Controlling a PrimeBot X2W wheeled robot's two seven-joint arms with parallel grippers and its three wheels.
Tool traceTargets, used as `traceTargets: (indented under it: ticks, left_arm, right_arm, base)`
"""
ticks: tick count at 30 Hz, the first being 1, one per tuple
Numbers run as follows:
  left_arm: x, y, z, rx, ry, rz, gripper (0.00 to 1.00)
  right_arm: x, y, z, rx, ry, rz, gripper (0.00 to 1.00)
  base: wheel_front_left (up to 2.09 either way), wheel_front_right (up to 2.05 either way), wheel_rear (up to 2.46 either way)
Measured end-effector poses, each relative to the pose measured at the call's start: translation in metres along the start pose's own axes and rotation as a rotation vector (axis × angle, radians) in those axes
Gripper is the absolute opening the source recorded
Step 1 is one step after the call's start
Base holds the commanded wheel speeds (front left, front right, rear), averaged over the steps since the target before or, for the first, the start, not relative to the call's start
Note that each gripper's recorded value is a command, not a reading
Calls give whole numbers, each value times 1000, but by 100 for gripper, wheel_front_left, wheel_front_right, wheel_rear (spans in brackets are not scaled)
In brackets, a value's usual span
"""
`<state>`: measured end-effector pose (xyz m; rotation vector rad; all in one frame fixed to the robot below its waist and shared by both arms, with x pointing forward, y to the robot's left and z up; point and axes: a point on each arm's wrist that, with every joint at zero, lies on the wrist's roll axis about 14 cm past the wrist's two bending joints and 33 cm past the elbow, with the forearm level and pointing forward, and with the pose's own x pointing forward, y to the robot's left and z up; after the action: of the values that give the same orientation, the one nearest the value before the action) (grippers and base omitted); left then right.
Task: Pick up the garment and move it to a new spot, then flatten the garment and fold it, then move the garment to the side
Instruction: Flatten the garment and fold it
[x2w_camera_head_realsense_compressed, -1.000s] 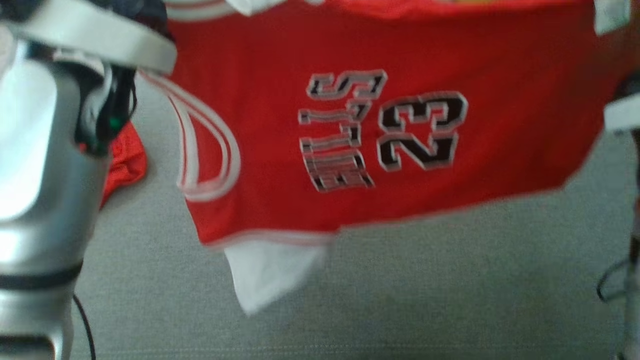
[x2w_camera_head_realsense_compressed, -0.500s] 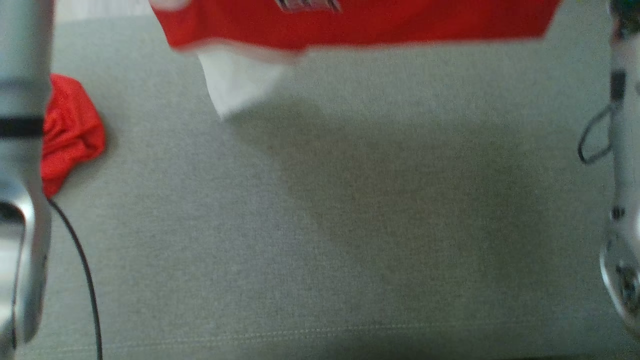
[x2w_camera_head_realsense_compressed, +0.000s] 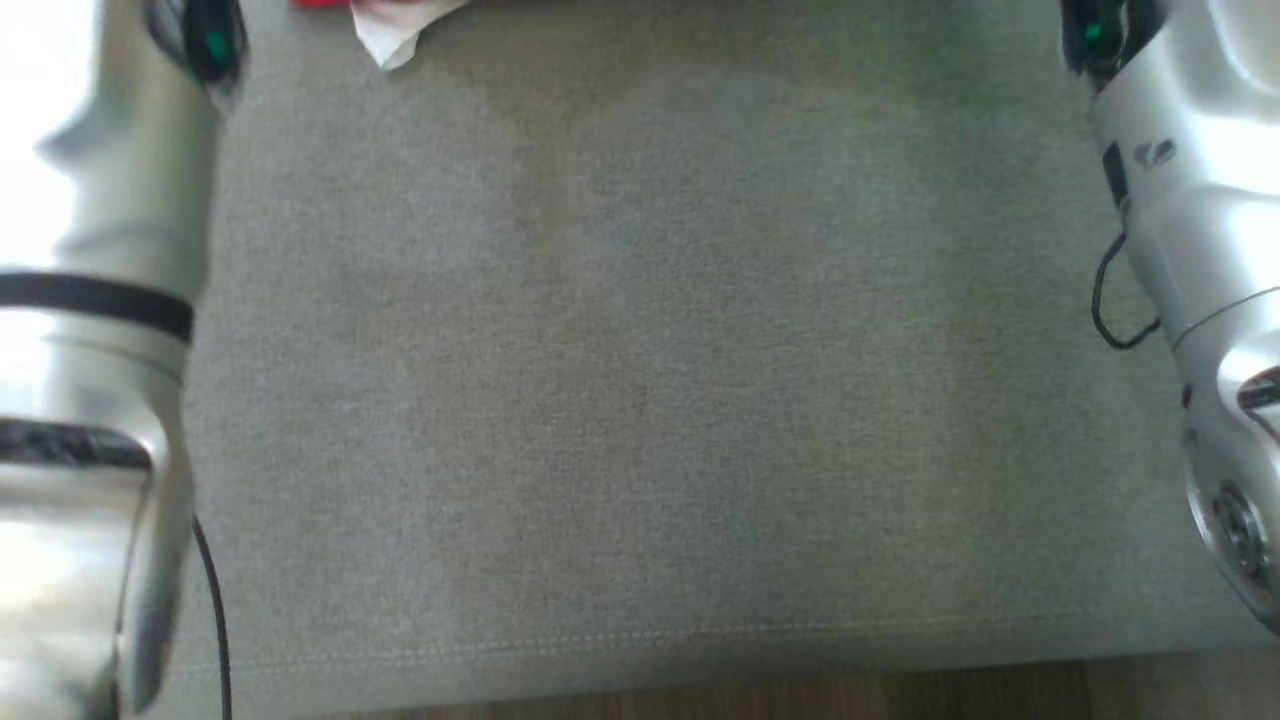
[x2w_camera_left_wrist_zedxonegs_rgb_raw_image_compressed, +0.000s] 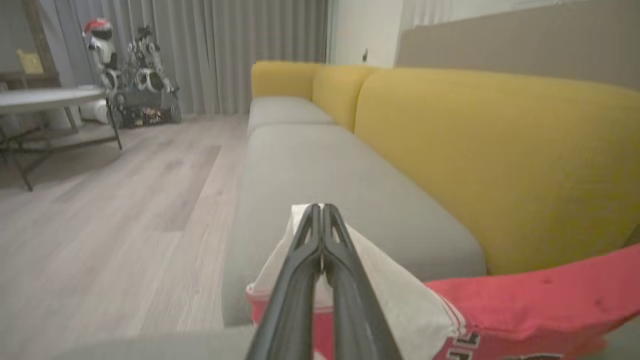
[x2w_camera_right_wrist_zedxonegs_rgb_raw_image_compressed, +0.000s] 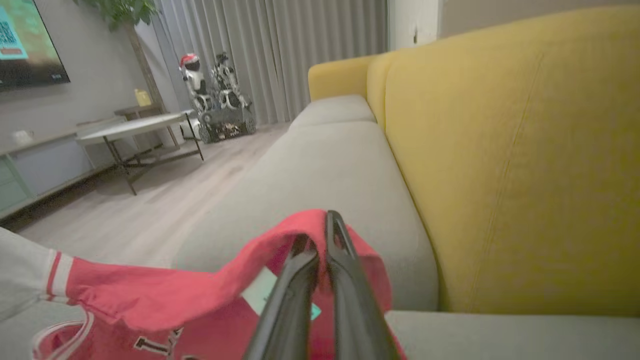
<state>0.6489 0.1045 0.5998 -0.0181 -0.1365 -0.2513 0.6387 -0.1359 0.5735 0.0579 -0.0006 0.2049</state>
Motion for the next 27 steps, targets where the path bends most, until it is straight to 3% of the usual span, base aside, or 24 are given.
traceTargets:
  ticks: [3, 10, 17, 27]
  left_arm:
    - [-14, 6, -51, -43, 112, 25, 0]
    - [-54, 16, -111, -133, 273, 89, 0]
    - [-97, 18, -106, -210, 229, 119, 0]
    - [-217, 5, -102, -216, 187, 151, 0]
  right_arm:
    - [2, 1, -34, -4, 83, 2, 0]
    - [-17, 8, -83, 36, 178, 9, 0]
    - [-62, 16, -107, 99, 210, 20, 0]
    - [-169, 6, -146, 189, 281, -28, 0]
  base:
    - [0, 0, 0]
    - [0, 0, 0]
    - [0, 0, 0]
    - [0, 0, 0]
